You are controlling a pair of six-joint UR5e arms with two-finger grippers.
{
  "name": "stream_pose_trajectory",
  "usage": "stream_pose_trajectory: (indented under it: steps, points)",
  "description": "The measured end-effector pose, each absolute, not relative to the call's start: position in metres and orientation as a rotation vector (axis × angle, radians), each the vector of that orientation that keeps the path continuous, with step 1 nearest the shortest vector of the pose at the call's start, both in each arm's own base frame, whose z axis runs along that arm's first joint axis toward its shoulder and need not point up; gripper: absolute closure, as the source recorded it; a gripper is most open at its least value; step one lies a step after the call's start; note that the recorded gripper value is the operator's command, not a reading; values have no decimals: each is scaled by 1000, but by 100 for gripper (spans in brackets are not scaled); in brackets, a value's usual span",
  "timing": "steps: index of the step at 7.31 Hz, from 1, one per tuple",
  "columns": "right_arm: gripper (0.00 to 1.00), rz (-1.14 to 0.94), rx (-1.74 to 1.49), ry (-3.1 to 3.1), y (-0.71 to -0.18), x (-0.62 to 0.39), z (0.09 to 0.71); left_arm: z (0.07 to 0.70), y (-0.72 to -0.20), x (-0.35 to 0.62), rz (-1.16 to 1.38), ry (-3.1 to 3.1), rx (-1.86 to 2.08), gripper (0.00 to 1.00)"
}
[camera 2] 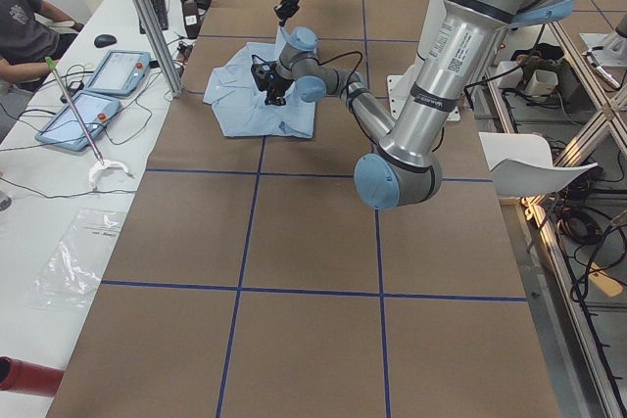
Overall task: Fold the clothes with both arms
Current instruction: 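Lift the hem with both grippers and fold it toward the collar, then lower the hem onto the shoulders and open both grippers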
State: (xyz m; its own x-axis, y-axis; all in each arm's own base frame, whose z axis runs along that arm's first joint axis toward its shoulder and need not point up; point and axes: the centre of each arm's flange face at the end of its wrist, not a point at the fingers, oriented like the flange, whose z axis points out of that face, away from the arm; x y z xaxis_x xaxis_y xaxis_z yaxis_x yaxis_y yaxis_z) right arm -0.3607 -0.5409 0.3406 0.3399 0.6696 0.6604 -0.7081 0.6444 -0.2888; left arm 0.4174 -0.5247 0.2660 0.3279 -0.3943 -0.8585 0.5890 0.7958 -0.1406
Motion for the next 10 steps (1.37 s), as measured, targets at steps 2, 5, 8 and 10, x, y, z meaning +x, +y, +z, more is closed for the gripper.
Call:
stream_pose_trajectory:
  steps: [2,5,8,10]
  points:
    - [100,901,71,-779,-591,-372,347,277,-558,427,-656,1068,239,100]
    - [100,903,89,-693,-642,-390,367,310,-596,456,-666,1071,251,100]
    - [100,906,91,-671,-661,-405,388,321,-622,474,-663,1054,264,100]
    - [100,907,89,-667,-665,-409,390,326,-633,482,-649,1031,272,100]
